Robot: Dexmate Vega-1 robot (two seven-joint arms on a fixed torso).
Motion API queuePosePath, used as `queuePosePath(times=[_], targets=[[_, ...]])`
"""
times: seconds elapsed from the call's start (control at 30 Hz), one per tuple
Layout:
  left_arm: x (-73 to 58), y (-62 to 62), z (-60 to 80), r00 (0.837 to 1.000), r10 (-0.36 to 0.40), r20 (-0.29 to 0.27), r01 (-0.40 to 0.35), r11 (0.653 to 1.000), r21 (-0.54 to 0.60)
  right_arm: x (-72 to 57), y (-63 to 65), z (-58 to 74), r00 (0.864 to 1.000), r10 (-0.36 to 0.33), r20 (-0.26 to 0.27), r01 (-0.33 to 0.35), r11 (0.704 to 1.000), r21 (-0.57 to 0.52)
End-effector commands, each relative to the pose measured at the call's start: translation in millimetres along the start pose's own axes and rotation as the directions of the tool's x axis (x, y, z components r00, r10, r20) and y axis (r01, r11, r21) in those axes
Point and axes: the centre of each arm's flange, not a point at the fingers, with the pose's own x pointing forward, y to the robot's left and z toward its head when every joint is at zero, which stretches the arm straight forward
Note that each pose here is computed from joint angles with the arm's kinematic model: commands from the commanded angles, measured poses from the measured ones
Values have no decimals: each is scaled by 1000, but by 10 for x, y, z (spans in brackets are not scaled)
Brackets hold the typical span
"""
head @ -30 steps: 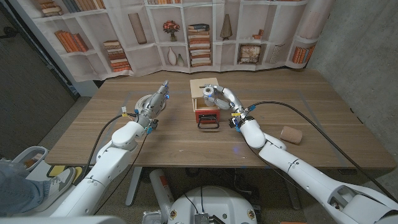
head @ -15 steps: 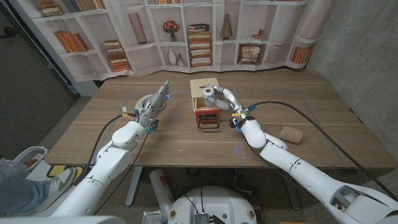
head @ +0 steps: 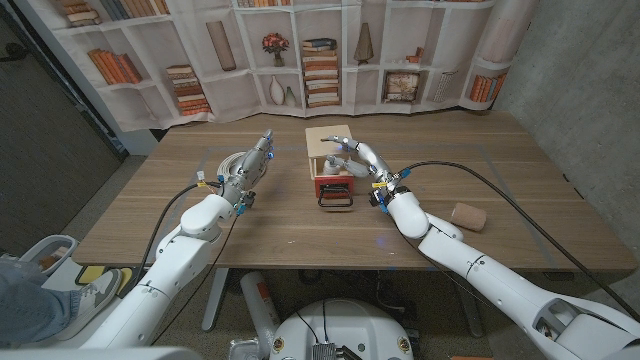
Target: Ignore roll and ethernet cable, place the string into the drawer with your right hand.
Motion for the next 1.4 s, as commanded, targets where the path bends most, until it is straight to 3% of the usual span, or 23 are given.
queuePosePath(times=[0.03, 1.4], targets=[[20, -8, -5, 1000, -10, -5, 10, 1000, 0, 11, 4, 3, 1000, 2, 2, -2, 1000, -4], [84, -21, 38, 1000, -20, 9, 20, 1000, 5, 58, -209, 186, 997, -46, 69, 46, 999, 4]])
